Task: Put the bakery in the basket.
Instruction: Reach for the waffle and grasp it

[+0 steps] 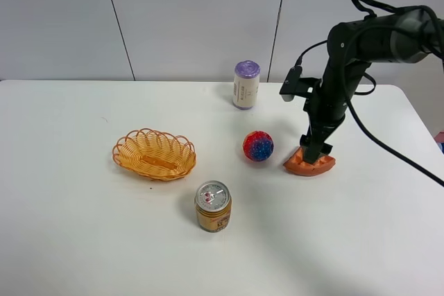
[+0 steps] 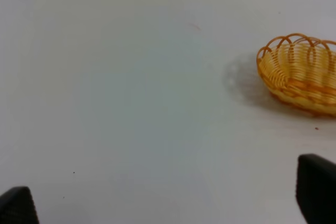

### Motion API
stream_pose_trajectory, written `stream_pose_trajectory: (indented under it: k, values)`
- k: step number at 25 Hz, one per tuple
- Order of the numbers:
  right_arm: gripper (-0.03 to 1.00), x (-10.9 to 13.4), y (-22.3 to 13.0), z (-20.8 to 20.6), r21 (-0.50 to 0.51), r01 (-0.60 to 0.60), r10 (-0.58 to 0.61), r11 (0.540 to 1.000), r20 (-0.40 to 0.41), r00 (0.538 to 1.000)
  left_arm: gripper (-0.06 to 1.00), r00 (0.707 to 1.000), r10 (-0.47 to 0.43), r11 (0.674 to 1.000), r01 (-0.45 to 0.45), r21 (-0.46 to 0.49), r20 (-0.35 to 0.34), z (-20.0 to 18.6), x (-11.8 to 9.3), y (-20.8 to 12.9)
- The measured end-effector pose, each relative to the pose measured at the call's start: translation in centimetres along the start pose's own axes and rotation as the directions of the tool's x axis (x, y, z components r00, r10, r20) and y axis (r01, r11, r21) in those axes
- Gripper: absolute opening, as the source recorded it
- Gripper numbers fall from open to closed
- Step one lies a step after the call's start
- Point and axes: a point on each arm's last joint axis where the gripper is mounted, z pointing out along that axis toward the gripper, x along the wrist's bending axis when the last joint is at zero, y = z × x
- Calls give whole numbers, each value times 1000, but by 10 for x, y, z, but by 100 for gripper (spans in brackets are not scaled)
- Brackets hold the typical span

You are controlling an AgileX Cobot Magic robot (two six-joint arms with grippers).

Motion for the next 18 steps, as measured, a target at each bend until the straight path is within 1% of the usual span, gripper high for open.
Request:
stream_pose_trajectory:
  k: [5,18]
  values:
    - [99,3,3,1,-23,-32,31,999,-39,999,100,1000,0,1000,0,0,0,0,0,0]
    - [99,3,3,3,-23,-32,31,999,-41,999,100,1000,0,1000,0,0,0,0,0,0]
